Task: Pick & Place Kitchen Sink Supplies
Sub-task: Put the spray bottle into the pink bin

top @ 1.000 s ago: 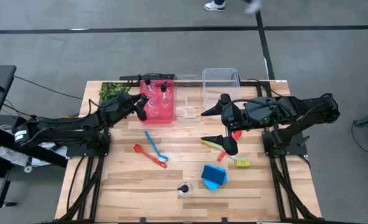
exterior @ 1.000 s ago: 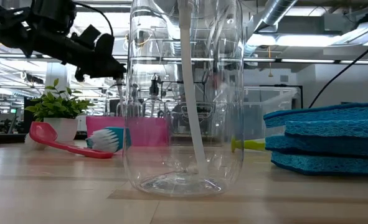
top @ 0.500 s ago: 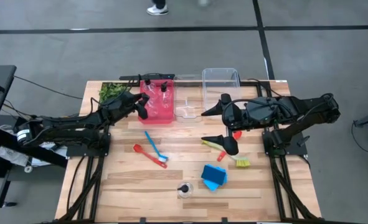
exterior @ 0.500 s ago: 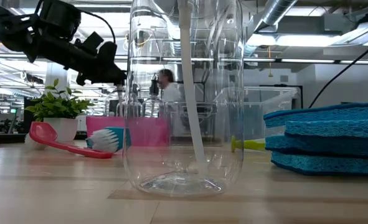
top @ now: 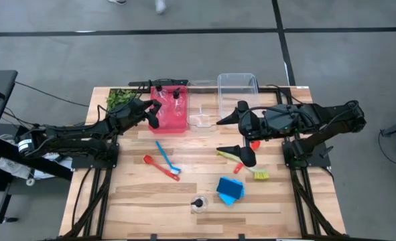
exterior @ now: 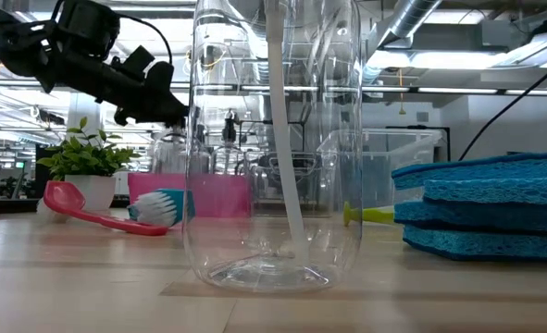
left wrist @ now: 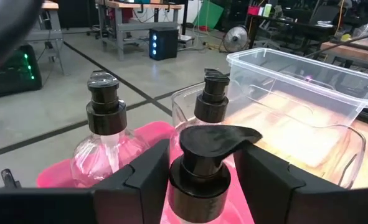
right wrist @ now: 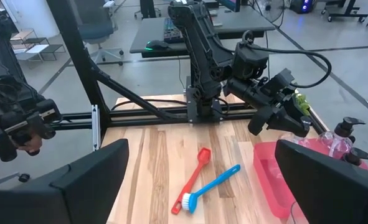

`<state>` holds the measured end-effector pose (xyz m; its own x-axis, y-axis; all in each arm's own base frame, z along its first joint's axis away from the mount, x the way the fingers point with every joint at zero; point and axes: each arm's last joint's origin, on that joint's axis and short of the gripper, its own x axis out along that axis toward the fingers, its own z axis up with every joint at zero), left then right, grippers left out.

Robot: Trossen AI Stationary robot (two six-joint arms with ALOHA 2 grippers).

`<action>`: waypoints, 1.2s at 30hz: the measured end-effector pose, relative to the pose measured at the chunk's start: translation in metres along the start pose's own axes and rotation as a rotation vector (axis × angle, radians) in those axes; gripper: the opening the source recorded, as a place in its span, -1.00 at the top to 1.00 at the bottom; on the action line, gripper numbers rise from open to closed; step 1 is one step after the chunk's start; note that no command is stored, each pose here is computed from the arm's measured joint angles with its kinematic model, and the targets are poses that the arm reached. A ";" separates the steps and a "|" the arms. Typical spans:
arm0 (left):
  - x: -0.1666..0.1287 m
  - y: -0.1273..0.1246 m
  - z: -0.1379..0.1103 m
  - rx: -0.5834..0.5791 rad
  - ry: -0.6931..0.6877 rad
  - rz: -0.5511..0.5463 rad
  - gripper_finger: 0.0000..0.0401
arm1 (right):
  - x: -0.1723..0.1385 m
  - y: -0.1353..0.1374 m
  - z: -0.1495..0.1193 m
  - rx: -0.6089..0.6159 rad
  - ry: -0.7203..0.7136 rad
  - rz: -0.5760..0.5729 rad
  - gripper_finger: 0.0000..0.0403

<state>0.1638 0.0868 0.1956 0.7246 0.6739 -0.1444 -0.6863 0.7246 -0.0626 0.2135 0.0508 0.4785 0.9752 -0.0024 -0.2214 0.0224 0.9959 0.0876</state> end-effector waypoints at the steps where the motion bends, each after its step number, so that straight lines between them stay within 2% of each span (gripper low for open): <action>1: 0.000 0.000 0.000 0.000 0.000 0.000 0.09 | 0.000 0.000 0.000 0.000 0.000 0.000 -0.97; 23: 0.006 -0.002 -0.009 0.014 0.057 -0.015 0.07 | 0.000 0.000 0.000 0.000 0.000 0.000 -0.97; 36: 0.006 -0.004 -0.009 0.014 0.060 -0.070 0.07 | 0.000 0.000 0.000 0.000 0.000 0.000 -0.97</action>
<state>0.1700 0.0870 0.1864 0.7653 0.6121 -0.1993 -0.6330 0.7717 -0.0608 0.2135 0.0508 0.4785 0.9752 -0.0026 -0.2214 0.0225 0.9959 0.0876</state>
